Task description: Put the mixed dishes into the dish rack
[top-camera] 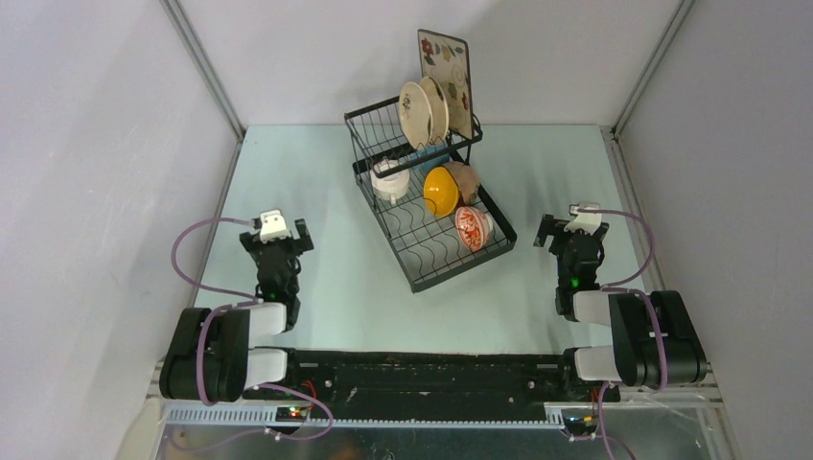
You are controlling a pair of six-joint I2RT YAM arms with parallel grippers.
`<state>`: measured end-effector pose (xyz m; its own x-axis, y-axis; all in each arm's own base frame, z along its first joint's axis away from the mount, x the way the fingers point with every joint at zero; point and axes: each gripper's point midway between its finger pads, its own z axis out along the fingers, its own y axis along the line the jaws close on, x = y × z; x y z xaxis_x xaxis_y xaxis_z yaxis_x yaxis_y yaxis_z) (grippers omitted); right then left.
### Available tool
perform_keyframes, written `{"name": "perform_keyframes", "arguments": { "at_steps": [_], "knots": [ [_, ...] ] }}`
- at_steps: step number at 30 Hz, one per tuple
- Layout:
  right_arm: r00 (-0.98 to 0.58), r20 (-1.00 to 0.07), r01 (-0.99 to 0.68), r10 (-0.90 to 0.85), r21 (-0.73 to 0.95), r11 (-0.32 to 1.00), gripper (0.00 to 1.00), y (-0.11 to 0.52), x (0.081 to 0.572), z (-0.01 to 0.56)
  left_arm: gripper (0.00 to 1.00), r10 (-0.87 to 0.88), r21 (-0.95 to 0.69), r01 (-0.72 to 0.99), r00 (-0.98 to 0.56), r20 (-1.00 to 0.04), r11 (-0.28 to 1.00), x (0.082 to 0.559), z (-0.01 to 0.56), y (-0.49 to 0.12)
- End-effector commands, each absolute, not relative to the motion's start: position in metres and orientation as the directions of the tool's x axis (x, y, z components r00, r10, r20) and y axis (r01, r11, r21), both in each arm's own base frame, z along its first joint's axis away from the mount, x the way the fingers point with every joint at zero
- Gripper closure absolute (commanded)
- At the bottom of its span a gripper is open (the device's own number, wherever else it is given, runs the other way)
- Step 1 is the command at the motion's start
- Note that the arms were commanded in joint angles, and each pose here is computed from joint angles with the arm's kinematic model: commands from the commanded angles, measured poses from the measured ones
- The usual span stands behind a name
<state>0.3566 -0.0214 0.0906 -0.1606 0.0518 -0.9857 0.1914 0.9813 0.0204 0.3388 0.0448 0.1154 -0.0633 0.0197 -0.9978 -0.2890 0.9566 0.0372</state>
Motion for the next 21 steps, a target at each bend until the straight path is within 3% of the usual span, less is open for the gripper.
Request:
{"name": "perform_keyframes", "arguments": {
  "at_steps": [1, 21],
  "knots": [
    [-0.096, -0.993, 0.197, 0.063, 0.043, 0.979, 0.01, -0.0225, 0.3629, 0.1070, 0.00, 0.005, 0.002, -0.344, 0.008, -1.000, 0.939, 0.3455, 0.1369, 0.0550],
    [-0.095, -0.993, 0.199, 0.063, 0.043, 0.979, 0.00, -0.0230, 0.3627, 0.1072, 0.00, 0.005, 0.003, -0.341, 0.003, -1.000, 0.940, 0.3474, 0.1368, 0.0546]
  ]
}}
